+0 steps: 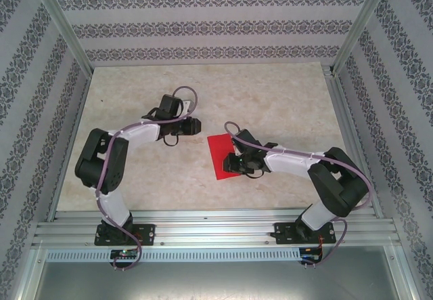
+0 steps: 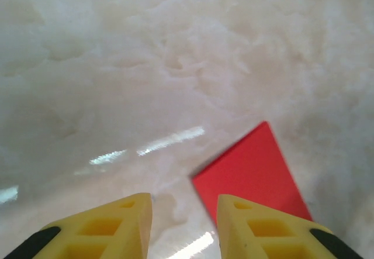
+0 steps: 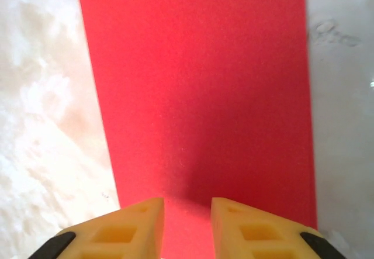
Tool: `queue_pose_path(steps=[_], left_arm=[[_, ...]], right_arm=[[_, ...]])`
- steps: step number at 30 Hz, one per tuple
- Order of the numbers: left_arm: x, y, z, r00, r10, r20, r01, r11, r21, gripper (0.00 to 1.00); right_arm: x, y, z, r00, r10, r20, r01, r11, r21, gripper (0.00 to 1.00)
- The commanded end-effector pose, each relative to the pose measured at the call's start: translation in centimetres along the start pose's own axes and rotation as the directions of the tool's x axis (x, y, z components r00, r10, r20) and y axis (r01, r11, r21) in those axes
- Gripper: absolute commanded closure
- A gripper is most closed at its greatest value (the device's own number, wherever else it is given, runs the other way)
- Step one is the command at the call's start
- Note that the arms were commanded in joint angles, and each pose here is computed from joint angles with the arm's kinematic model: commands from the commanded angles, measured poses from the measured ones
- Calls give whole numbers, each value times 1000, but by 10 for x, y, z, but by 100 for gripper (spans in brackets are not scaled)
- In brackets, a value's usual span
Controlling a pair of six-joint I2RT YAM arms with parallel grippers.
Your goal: Fold a paper plane with a square sheet of paper (fold left side to right side)
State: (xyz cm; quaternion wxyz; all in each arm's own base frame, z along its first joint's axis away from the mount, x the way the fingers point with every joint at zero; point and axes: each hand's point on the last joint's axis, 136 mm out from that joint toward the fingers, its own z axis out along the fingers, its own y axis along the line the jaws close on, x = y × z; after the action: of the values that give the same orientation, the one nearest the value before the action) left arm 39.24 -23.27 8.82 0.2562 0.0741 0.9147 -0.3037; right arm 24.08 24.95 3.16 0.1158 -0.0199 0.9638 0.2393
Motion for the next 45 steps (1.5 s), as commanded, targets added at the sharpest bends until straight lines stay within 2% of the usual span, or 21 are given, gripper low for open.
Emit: queue_pose_path(steps=[1,6,13,18,25,31,40,45], left_arm=[[24,-29,-8,1000,-6,-27,9,995,101,63],[69,-52,-3,994,-52,-96,68,984,162,61],[106,-68,20,980,-69,-188,103,979,175,61],[116,-67,33,974,-79,-213,113,982,152,65],[123,-59,37,970,-84,-227,113,987,117,67],[128,-53,39,967,-86,-238,110,990,90,70],[131,-50,42,965,-86,-248,108,991,76,71],[132,-48,44,963,-86,-254,107,992,73,71]], right_arm=[[-27,4,-29,995,-19,98,19,1000,-3,66],[-36,-23,-38,992,18,123,-20,1000,13,59],[-36,-26,-29,992,78,103,-71,995,-72,54],[-37,-28,-18,992,90,87,-82,993,-86,54],[-80,-27,-10,989,59,135,-46,994,-99,53],[-102,-21,6,993,36,113,-24,994,-110,52],[-95,-18,24,997,43,63,-35,992,-119,52],[-87,-17,29,998,45,44,-39,992,-122,56]])
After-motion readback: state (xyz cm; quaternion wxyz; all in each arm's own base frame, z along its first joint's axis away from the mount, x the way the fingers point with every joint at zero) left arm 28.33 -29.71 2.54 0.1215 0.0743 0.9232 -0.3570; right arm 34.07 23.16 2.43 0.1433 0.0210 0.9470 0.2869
